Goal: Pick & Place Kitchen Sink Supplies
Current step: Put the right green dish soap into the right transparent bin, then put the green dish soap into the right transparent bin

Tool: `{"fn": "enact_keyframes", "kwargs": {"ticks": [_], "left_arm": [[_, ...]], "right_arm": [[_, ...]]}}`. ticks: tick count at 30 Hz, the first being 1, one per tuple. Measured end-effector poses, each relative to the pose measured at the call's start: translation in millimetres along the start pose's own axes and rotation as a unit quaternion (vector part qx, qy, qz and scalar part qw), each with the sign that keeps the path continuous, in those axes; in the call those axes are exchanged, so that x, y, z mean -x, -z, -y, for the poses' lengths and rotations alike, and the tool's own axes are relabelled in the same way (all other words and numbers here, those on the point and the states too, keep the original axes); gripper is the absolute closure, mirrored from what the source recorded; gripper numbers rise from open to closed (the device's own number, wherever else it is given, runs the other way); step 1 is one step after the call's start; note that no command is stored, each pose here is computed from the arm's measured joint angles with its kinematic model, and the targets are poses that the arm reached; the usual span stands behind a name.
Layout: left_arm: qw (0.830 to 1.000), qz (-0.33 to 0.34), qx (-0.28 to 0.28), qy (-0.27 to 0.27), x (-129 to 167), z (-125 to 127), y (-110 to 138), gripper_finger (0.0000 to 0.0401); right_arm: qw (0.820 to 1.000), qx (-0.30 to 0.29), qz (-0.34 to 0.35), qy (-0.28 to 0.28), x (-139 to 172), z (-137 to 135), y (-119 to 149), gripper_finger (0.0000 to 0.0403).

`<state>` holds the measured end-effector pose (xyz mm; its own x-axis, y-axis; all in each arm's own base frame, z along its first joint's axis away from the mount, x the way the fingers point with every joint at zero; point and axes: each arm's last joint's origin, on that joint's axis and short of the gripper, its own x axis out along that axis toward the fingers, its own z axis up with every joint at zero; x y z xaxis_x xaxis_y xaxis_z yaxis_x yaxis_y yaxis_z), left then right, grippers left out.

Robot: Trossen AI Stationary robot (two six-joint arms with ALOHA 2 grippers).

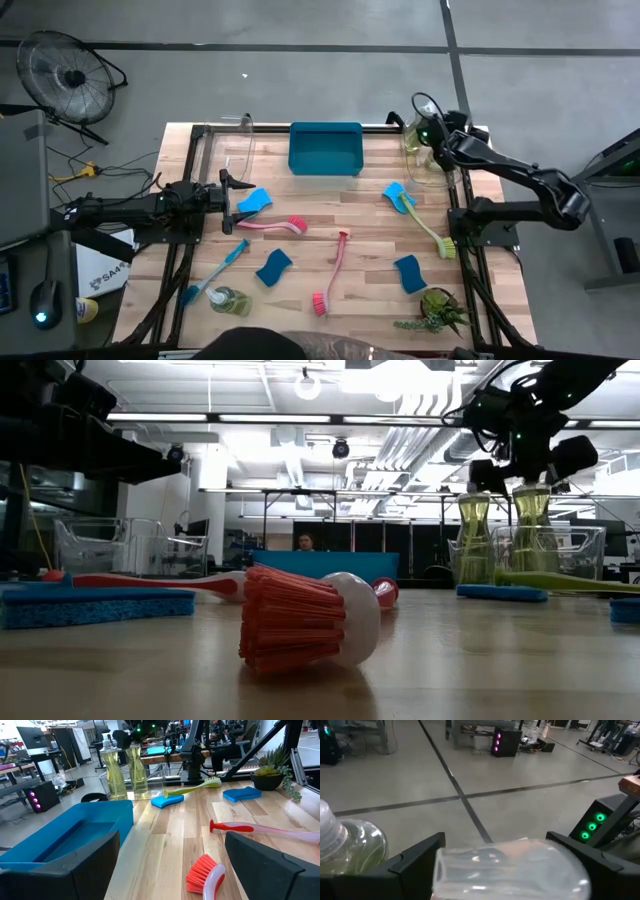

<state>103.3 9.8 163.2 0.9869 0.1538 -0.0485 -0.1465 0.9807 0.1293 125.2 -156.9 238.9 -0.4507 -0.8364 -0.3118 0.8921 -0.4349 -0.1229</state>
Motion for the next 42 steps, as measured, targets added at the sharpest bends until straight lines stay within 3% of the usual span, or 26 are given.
{"fn": "enact_keyframes", "kwargs": {"ticks": [14,24,28,34,38,42], "left_arm": [[1.000,0.000,0.000,0.000,0.0,0.0,0.0,0.0045],[1.000,0.000,0.000,0.000,0.0,0.0,0.0,0.0045],[1.000,0.000,0.000,0.000,0.0,0.0,0.0,0.0045],[1.000,0.000,0.000,0.000,0.0,0.0,0.0,0.0045],[1.000,0.000,0.000,0.000,0.0,0.0,0.0,0.0045],[1.000,0.000,0.000,0.000,0.0,0.0,0.0,0.0045]], "right_arm": [[0.998,-0.047,0.015,-0.035,14.6,25.2,-19.9,0.0063],[0.989,-0.069,0.015,-0.133,38.3,41.9,-29.3,0.0063],[0.984,-0.057,0.024,-0.168,48.9,49.4,-31.8,0.0063],[0.984,-0.029,0.061,-0.168,59.2,68.6,-36.8,0.0063],[0.965,0.012,0.056,-0.254,69.6,74.5,-35.9,0.0063],[0.920,0.043,0.026,-0.388,82.5,80.0,-30.6,0.0063]]}}
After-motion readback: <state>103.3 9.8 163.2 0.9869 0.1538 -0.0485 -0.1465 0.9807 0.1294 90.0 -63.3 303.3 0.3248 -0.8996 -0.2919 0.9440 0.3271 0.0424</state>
